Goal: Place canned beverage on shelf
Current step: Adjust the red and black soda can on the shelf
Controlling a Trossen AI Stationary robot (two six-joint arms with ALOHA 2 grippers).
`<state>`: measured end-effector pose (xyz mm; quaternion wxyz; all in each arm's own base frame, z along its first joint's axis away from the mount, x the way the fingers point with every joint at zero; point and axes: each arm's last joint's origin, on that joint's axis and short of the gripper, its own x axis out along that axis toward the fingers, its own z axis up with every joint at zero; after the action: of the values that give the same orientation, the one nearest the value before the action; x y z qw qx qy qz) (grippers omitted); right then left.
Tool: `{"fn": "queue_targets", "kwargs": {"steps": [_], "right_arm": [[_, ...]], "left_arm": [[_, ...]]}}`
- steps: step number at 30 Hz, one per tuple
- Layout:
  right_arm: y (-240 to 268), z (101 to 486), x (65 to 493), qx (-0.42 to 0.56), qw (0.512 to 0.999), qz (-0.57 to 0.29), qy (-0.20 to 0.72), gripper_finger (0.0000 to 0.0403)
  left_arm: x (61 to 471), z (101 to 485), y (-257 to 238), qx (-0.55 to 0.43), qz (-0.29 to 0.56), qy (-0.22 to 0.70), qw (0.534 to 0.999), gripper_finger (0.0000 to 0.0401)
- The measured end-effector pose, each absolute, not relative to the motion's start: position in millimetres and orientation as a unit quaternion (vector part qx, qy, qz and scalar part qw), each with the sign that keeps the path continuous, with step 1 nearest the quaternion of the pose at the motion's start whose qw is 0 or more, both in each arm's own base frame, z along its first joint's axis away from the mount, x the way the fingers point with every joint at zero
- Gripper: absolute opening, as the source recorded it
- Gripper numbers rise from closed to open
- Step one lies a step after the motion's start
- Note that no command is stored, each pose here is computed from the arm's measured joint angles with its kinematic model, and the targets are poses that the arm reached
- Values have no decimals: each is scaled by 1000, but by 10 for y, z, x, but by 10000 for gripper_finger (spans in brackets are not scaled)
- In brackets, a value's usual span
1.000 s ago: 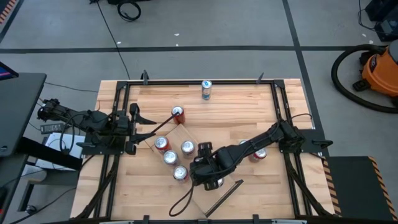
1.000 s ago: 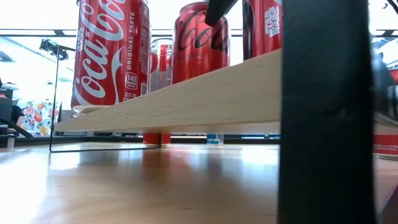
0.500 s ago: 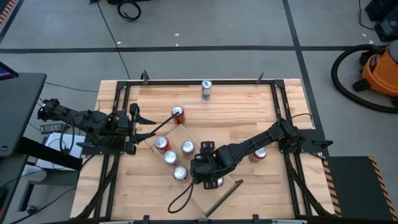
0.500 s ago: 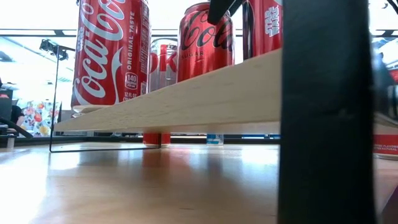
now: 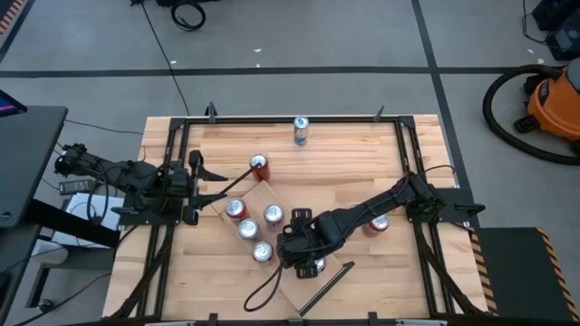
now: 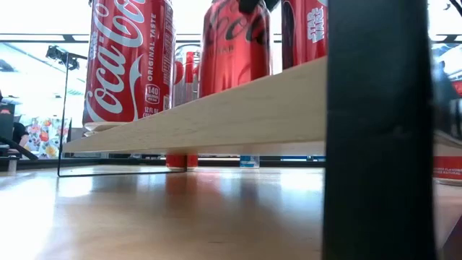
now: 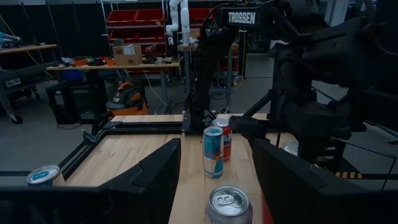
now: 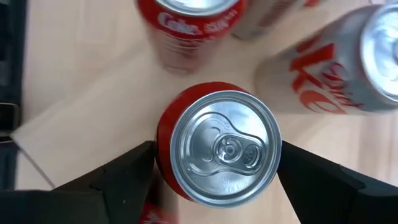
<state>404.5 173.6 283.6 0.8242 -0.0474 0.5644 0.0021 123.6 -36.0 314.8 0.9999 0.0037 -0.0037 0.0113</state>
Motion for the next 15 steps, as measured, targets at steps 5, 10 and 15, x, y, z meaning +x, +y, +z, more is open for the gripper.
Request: {"fn": "queue_targets", "kwargs": {"steps": [5,10,15], "right_arm": [[1818,2846,4047,-33,831,22,555,331],[1953,2861,4027,-34,842,39,538,331],[2066,2866,3976,-64,850,26,522,331]], "left_arm": [[1236,3148,-360,4,11,-4,1000,210],[1236,3148,-360,4,11,-4,1000,210],[1236,3148,-360,4,11,-4,1000,210]]}}
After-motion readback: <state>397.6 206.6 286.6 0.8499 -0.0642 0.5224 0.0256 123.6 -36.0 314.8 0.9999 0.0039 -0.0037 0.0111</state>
